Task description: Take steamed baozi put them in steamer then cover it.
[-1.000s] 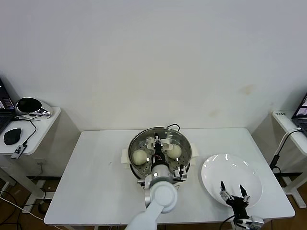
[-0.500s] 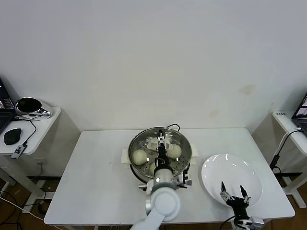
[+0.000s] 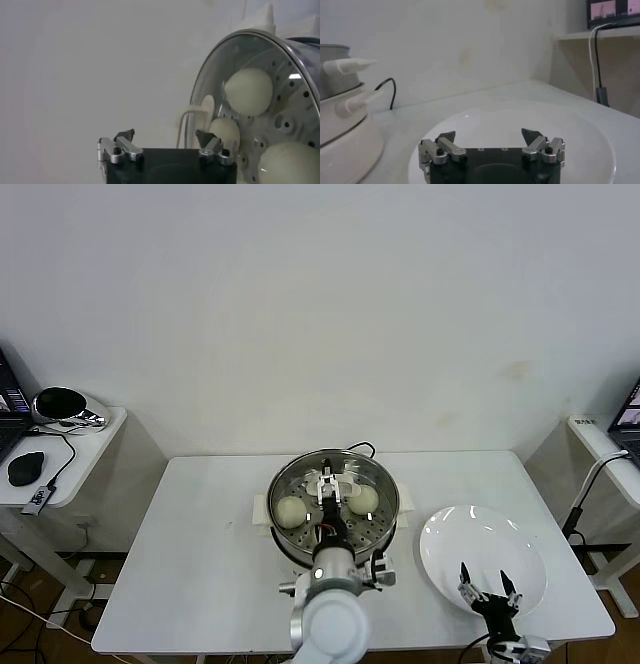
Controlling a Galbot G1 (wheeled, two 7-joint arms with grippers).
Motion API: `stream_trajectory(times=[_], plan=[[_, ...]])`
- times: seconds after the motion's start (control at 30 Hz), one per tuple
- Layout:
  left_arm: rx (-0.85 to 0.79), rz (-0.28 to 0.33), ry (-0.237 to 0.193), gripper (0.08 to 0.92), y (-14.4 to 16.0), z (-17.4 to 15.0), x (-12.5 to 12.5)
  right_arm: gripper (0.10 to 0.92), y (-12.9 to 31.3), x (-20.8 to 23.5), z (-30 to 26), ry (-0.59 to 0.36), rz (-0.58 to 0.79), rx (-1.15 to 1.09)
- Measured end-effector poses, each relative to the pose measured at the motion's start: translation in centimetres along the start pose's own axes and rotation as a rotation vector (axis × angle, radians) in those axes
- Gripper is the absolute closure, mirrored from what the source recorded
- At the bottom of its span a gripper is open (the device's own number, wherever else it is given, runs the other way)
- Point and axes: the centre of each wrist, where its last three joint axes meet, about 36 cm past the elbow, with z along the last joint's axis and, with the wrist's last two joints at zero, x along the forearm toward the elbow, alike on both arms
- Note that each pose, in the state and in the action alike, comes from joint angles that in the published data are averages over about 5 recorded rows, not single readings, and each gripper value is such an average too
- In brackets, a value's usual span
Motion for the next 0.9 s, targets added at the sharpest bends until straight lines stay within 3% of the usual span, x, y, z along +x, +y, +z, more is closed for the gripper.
stream_trajectory(times=[0.37,0.67,0.9], plan=[[0.071,-0.061,0.029,0.177,2.3,3.3,2.3,0.200,0.8,0.3,0.1,-0.007,-0.021,0.018],[0.296,-0.128,0.098,0.177,5.7,10.8,3.0,0.200,1.6,1.7,-0.9,-0.008,-0.085,0.085],[0.538,-0.111,0.064,0.177,5.1,16.9,3.6,0.200,2.2,3.1,-2.7,-0.007,-0.140,0.152]])
